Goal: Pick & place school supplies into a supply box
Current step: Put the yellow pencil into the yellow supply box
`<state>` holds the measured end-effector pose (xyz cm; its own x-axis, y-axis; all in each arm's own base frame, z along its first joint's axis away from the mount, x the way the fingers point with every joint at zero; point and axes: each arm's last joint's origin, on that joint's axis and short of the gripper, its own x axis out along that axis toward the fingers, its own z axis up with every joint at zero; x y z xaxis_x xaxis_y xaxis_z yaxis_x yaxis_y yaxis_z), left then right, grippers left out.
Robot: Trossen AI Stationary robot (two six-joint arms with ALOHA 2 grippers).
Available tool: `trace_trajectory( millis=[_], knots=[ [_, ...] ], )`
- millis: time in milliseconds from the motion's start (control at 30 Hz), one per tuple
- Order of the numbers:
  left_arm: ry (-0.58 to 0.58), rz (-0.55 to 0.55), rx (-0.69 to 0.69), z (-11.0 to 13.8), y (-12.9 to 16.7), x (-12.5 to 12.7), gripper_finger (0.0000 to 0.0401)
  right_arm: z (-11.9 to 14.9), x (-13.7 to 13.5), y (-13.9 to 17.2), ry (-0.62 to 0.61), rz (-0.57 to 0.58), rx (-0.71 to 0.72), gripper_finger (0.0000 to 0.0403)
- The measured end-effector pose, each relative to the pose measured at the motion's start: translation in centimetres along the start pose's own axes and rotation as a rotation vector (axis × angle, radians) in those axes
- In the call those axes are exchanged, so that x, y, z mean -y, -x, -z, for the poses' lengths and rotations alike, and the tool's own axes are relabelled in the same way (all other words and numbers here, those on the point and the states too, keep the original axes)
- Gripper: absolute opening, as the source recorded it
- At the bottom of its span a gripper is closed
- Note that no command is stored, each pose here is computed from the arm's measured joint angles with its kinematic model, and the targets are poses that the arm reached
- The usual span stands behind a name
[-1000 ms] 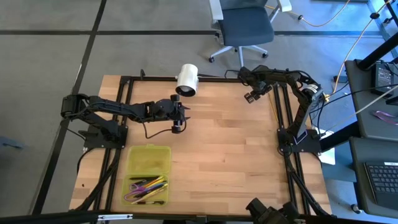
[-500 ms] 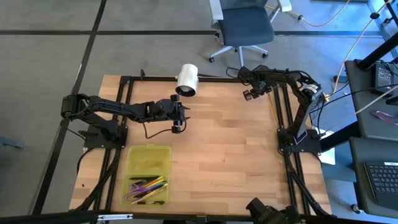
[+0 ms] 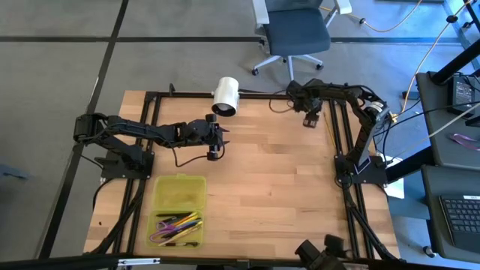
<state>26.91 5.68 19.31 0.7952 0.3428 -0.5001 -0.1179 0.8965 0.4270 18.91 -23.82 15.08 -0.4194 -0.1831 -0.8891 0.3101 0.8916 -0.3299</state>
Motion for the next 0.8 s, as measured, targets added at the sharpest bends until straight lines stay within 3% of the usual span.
trace_trajectory(
  millis=[167, 400, 533, 800],
  knots=[
    [-0.001, 0.000, 0.000, 0.0, 0.0, 0.0, 0.0187, -0.4, -0.8, 0.4, 0.341, -0.044, 0.046, 0.0190],
    [0.000, 0.000, 0.000, 0.0, 0.0, 0.0, 0.0185, -1.5, -2.4, 1.1, 0.772, -0.238, 0.318, 0.0190],
    [-0.001, 0.000, 0.000, 0.0, 0.0, 0.0, 0.0185, -2.3, -2.9, 1.5, 0.868, -0.265, 0.479, 0.0190],
    [-0.001, 0.000, 0.000, 0.0, 0.0, 0.0, 0.0187, -2.2, -3.0, 1.5, 0.899, -0.277, 0.488, 0.0190]
  ],
)
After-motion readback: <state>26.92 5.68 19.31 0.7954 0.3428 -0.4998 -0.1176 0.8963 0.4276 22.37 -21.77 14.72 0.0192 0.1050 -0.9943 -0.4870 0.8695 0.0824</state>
